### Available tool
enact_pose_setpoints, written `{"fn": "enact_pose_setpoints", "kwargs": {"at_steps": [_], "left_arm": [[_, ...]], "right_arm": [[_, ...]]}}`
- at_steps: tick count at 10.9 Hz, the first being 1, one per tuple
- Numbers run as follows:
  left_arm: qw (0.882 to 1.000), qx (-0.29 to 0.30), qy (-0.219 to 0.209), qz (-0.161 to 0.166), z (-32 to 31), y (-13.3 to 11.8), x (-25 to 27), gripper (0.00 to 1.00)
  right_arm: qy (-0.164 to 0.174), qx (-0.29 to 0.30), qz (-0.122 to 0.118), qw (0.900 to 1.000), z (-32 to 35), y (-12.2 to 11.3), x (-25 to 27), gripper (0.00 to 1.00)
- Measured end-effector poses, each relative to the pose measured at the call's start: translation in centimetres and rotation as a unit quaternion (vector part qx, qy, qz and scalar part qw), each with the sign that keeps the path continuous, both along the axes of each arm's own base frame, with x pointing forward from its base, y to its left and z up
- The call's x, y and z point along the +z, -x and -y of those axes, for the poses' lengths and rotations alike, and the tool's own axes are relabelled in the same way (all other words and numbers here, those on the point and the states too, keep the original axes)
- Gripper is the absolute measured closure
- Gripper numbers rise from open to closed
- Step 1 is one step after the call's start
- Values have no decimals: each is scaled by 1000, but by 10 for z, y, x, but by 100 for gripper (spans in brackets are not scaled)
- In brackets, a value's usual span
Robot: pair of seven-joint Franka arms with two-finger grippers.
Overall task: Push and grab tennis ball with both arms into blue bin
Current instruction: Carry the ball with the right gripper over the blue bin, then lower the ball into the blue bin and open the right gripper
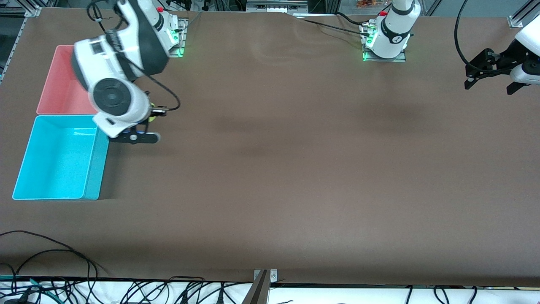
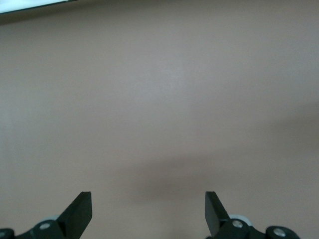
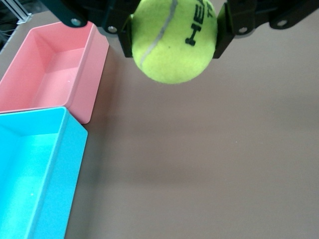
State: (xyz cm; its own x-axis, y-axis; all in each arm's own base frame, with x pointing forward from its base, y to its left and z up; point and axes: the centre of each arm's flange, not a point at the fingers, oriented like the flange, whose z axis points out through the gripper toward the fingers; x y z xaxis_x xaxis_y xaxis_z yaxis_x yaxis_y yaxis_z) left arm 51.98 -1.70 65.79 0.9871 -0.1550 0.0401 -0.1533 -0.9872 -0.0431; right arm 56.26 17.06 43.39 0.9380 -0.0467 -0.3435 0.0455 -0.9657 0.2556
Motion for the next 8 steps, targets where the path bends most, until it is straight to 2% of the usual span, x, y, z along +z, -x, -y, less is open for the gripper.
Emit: {"fn": "enact_pose_setpoints", "kwargs": {"at_steps": [2, 4, 6, 8], "left_arm": [[1000, -1, 0, 1, 2, 0, 1, 0], [1000, -2, 0, 1, 2, 0, 1, 0], [1000, -2, 0, 1, 2, 0, 1, 0], [1000, -1, 0, 2, 1, 0, 2, 0]], "right_arm": [[-39, -24, 7, 999, 56, -24, 30, 33], [-61, -35, 12, 997, 125, -37, 46, 33], [-86, -30, 3, 996, 201, -39, 46, 34], [-108, -31, 15, 994, 274, -37, 44, 34]]}}
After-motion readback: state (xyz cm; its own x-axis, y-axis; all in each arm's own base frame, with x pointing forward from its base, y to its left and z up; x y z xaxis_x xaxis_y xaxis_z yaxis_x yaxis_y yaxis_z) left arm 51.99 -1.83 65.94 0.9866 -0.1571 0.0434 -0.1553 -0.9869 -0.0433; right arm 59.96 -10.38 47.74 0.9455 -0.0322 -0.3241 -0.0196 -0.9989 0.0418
